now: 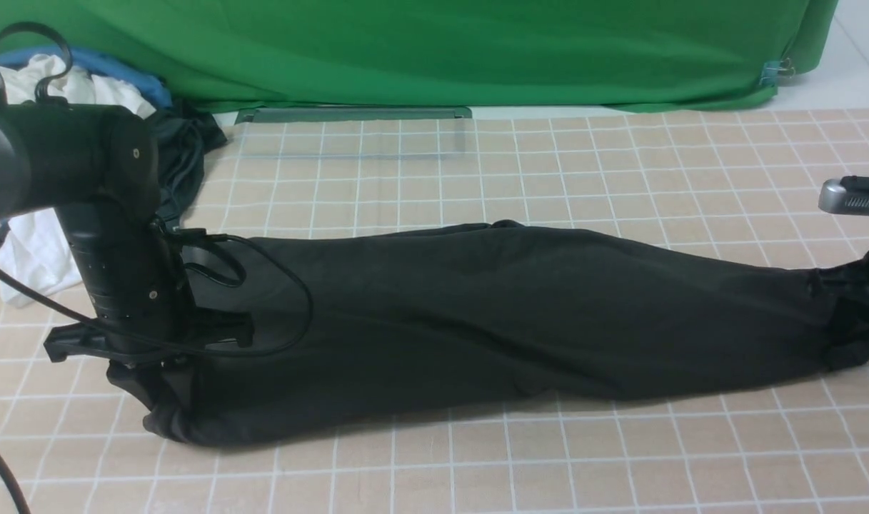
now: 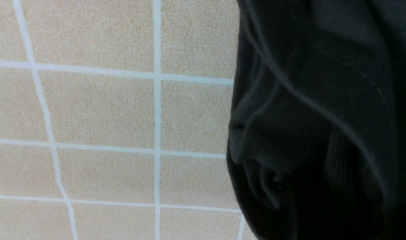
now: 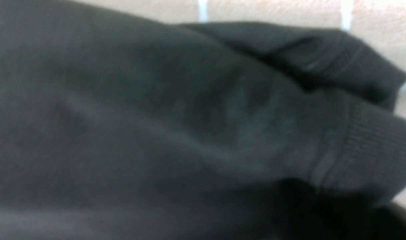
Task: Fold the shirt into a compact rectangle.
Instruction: 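Pull the folded dark garment lengthwise by its ends to straighten it flat on the table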
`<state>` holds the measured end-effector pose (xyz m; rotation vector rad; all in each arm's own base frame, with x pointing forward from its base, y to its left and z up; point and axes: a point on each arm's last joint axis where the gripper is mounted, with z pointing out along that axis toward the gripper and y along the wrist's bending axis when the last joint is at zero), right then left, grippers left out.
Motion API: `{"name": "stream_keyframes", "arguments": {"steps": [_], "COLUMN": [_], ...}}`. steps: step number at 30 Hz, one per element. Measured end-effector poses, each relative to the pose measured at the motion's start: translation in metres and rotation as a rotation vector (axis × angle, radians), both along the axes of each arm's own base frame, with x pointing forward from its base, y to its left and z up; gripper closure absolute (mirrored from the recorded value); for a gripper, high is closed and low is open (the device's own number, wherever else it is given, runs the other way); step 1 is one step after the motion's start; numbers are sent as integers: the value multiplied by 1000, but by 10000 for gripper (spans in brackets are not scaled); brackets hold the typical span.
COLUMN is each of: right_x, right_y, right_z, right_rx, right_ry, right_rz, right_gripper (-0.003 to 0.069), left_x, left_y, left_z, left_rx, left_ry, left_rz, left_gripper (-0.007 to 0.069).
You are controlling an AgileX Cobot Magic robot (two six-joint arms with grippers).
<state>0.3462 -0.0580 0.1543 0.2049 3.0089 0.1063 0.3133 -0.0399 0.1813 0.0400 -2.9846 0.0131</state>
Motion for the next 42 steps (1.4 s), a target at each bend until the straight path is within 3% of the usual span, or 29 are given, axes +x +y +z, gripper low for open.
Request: {"name": "stream_keyframes", "arguments": {"steps": [3, 11, 16, 20, 32, 42], "right_x": [-5, -67, -128, -146, -150, -146], "right_y": [-4, -34, -47, -53, -66, -66], "right_z": [6, 40, 50, 61, 62, 61], "right_rx": [-10, -37, -144, -206, -346, -340], "right_ry": [18, 104, 34, -37, -27, -37], "right_rz": [4, -117, -251, -302, -331, -334], "right_gripper": [589, 589, 589, 589, 589, 589], "left_x": [0, -16, -45, -58, -75, -77], "left_y": [-2, -12, -23, -40, -101, -105], "left_z": [0, -2, -13, -21, -21, -21], "left_rx": [-24, -134, -169, -220, -284, -279], "left_ry": [3, 74, 104, 96, 10, 0], "left_rz": [-12, 25, 36, 37, -132, -126], "left_gripper": [538, 538, 538, 538, 538, 538]}}
